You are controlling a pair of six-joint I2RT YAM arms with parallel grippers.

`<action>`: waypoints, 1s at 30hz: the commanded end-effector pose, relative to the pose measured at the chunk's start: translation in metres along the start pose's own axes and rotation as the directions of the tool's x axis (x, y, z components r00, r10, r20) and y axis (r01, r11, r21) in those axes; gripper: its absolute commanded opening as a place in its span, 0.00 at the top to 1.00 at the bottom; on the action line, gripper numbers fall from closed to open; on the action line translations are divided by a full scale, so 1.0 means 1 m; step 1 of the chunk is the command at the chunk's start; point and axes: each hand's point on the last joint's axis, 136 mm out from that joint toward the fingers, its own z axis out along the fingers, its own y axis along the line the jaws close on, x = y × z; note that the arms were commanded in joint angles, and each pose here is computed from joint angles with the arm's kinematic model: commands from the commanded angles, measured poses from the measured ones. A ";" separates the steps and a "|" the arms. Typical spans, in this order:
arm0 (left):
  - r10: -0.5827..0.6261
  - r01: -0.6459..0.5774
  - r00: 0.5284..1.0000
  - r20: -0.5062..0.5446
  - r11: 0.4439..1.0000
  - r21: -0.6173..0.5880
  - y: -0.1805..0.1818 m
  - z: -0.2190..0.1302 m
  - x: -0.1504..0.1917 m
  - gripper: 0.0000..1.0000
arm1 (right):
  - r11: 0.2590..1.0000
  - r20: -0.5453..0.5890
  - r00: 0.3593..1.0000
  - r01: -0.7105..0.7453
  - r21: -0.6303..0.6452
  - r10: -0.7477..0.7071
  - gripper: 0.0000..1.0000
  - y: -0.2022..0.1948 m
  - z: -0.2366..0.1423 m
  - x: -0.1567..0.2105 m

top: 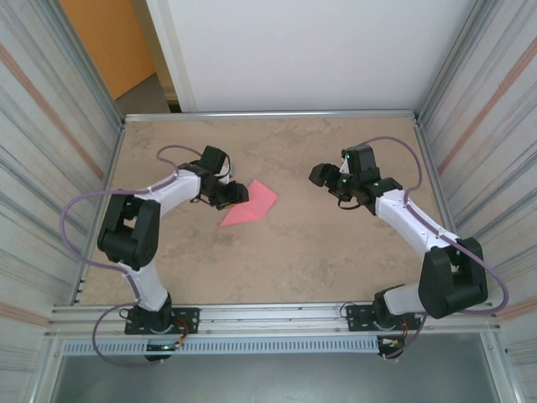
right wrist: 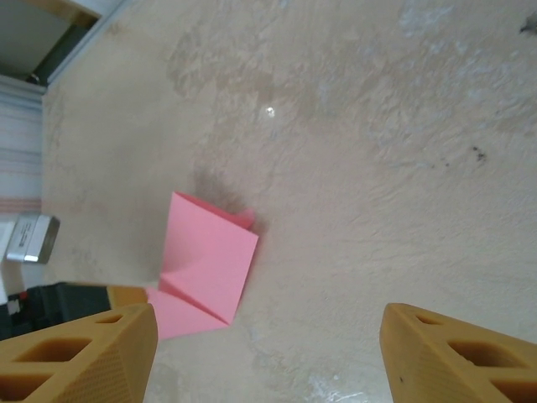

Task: Fold a paper plane with a square sheet of paper (pick it up from the middle)
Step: Turn over the paper at the center of the table, then fold the wing for the fifth time at the center of the table.

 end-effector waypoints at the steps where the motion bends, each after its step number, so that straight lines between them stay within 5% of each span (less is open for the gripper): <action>1: 0.013 -0.013 1.000 -0.014 1.000 0.007 -0.003 0.008 -0.006 0.51 | 0.999 -0.007 1.000 -0.029 -0.030 0.029 0.30 0.012 0.003 -0.002; 12: -0.119 0.118 0.991 -0.055 0.993 -0.019 0.013 0.033 0.007 0.60 | 0.995 -0.124 0.988 -0.094 -0.026 0.090 0.30 0.025 0.031 0.039; 23: -0.358 0.362 0.929 -0.090 0.932 0.027 0.009 0.046 0.051 0.66 | 0.974 -0.304 0.927 -0.223 0.029 0.221 0.36 0.041 0.078 0.121; 30: -0.422 0.424 0.902 -0.093 0.905 0.010 0.018 0.046 0.057 0.69 | 0.962 -0.343 0.899 -0.259 0.086 0.273 0.42 0.038 0.100 0.138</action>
